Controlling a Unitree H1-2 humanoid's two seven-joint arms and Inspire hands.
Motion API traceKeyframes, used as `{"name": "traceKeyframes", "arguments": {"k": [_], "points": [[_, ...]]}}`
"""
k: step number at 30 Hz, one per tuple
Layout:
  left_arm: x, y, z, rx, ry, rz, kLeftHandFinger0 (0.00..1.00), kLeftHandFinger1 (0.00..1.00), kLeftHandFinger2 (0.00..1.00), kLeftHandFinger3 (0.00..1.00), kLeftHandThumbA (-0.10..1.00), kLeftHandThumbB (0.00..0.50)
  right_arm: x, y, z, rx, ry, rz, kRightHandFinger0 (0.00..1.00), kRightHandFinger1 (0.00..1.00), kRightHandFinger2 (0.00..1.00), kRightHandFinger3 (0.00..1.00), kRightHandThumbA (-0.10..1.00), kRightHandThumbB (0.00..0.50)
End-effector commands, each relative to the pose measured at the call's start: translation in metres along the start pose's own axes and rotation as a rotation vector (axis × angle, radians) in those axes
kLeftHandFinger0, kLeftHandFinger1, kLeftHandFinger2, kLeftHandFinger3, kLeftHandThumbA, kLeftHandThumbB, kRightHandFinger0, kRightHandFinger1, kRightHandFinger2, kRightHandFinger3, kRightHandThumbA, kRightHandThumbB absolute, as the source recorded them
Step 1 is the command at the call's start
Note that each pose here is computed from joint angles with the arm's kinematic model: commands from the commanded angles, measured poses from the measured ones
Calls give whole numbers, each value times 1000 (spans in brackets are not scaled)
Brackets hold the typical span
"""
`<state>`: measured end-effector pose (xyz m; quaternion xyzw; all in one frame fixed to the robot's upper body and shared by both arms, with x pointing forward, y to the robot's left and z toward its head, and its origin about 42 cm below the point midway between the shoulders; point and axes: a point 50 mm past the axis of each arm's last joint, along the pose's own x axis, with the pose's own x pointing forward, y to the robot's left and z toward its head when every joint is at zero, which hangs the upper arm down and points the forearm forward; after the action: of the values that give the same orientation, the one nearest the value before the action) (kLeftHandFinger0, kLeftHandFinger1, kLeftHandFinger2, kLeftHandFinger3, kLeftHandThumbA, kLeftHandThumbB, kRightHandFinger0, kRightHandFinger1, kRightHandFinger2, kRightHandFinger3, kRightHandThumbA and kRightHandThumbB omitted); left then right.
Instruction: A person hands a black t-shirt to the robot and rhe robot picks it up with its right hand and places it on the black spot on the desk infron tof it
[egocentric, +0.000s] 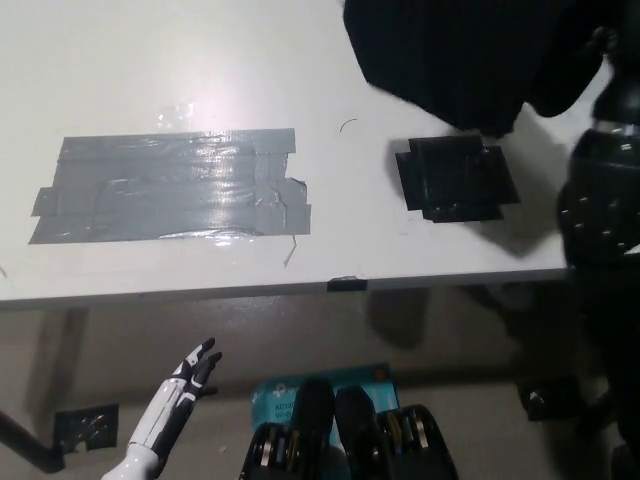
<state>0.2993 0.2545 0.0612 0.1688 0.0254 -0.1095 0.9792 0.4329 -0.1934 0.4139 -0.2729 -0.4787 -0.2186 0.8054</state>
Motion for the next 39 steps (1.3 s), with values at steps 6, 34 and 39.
{"name": "traceKeyframes", "arguments": {"k": [6,34,39], "points": [[2,5,11,45,-47,-24,833,985,889,1000,1000,486,11,3,-27,38,27,57,0,348,854,915,-100,164],[4,13,17,76,-61,-23,767,905,833,1000,1000,490,-63,152,-69,-365,146,1276,1000,1000,1000,1000,424,194],[8,19,20,78,-57,-19,745,878,823,1000,1000,498,-45,107,-60,-451,109,1550,1000,1000,1000,1000,562,500]]}}
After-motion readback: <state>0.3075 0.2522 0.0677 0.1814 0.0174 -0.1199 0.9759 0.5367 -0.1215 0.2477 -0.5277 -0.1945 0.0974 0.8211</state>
